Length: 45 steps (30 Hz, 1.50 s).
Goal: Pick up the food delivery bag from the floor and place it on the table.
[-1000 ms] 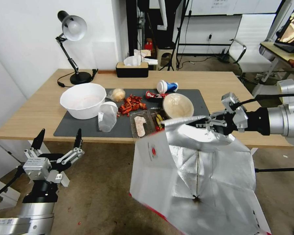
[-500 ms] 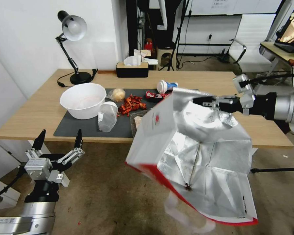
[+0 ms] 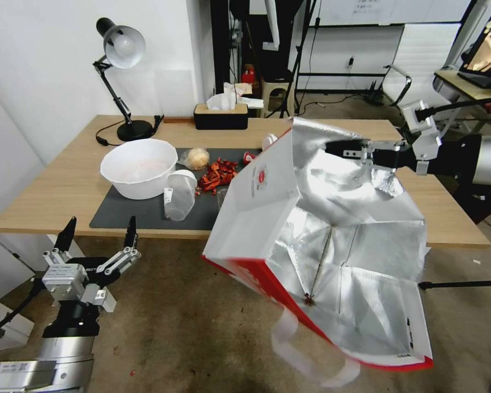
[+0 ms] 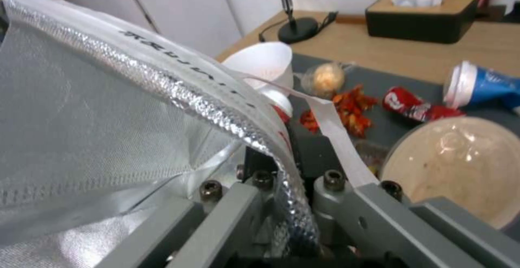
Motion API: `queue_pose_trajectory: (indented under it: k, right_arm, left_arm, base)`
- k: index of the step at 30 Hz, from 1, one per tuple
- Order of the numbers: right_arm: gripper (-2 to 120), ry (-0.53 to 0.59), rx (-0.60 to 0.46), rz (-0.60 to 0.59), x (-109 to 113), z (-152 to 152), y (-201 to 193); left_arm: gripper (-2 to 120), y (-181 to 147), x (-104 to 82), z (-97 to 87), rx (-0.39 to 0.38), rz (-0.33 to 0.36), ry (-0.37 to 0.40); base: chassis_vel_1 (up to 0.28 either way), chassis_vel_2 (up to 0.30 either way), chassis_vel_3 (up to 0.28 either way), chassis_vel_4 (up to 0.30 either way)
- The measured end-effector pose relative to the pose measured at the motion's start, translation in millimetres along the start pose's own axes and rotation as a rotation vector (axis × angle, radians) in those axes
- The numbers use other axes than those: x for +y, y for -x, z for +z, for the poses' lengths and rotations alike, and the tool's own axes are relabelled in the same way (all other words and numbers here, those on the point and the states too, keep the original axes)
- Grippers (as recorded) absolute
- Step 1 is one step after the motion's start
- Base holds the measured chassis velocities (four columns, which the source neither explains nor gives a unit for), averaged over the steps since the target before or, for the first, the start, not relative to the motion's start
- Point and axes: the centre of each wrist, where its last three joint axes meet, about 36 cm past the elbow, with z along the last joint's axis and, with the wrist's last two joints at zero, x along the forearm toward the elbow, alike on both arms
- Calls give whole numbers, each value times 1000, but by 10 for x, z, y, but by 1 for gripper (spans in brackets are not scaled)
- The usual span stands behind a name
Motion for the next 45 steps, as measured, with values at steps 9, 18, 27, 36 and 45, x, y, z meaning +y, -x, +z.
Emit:
queue_pose_trajectory:
  k: [9, 18, 27, 36, 45]
  right_arm:
    - [0, -25, -51, 20, 89, -258, -172]
    - [0, -24, -158, 96, 12, -590, -468]
    - [0, 27, -255, 181, -201, -822, -767]
    - [0, 173, -331, 342, -906, -761, -979]
    - [0, 263, -348, 423, -1262, -641, -1015]
  left_arm:
    - [100, -3, -11, -9, 0, 4, -2]
    - [100, -2, -19, -18, -2, 5, -2]
    - [100, -5, -36, -6, 0, 7, -1]
    - [100, -12, -33, 7, 5, 12, 4]
    - [100, -9, -17, 47, 13, 14, 8]
  base:
    - [0, 0, 0, 0]
    - [0, 0, 0, 0]
    - [0, 0, 0, 0]
    - [0, 0, 0, 0]
    - [0, 0, 0, 0]
